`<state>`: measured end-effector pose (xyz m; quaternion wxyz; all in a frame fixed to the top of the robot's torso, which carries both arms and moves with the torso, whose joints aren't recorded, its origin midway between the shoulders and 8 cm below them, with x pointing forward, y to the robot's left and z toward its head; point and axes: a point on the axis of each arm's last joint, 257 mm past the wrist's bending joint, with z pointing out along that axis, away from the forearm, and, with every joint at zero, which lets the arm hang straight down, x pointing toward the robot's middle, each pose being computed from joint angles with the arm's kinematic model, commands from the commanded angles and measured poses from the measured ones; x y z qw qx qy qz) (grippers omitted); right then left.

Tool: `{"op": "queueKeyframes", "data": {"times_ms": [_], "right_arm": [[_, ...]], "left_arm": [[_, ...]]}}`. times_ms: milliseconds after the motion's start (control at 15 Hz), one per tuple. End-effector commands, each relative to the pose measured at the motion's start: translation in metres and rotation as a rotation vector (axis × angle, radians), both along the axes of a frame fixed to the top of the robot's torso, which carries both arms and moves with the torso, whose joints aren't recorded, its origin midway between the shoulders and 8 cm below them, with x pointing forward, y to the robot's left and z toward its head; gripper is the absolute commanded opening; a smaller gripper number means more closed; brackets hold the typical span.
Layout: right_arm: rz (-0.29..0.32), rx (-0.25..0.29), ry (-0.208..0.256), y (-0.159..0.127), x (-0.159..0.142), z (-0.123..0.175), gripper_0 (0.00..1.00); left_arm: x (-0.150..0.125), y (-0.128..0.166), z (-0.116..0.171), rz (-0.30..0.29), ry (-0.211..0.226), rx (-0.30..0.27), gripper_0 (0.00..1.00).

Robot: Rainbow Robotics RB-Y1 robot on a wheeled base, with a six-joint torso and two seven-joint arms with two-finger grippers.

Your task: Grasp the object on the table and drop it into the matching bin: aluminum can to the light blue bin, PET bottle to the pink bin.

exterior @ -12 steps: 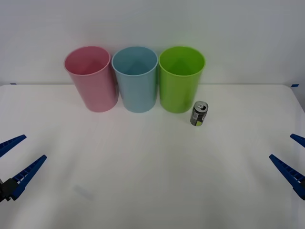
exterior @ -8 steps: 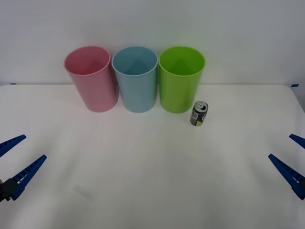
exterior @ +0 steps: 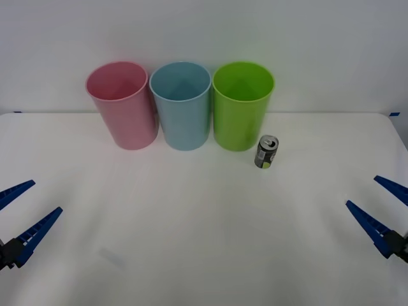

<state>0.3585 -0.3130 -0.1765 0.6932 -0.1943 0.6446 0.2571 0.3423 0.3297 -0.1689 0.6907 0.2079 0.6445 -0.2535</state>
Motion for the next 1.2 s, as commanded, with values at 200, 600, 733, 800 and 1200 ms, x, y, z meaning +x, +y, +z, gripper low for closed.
{"op": "queueKeyframes", "data": {"times_ms": [200, 600, 733, 800, 1200], "right_arm": [[-0.029, -0.014, 0.019, 0.021, 0.022, -0.019, 1.0], [-0.07, -0.134, -0.033, 0.036, 0.048, -0.047, 1.0], [-0.055, -0.153, -0.028, 0.042, 0.06, -0.06, 1.0], [-0.051, -0.155, -0.024, 0.046, 0.065, -0.065, 1.0], [-0.065, -0.145, 0.008, 0.068, 0.104, -0.09, 1.0]], "left_arm": [[0.0, 0.0, 0.0, 0.0, 0.0, 0.0, 1.0], [0.0, 0.0, 0.0, 0.0, 0.0, 0.0, 1.0], [0.0, 0.0, 0.0, 0.0, 0.0, 0.0, 1.0], [0.0, 0.0, 0.0, 0.0, 0.0, 0.0, 1.0], [0.0, 0.0, 0.0, 0.0, 0.0, 0.0, 1.0]]}}
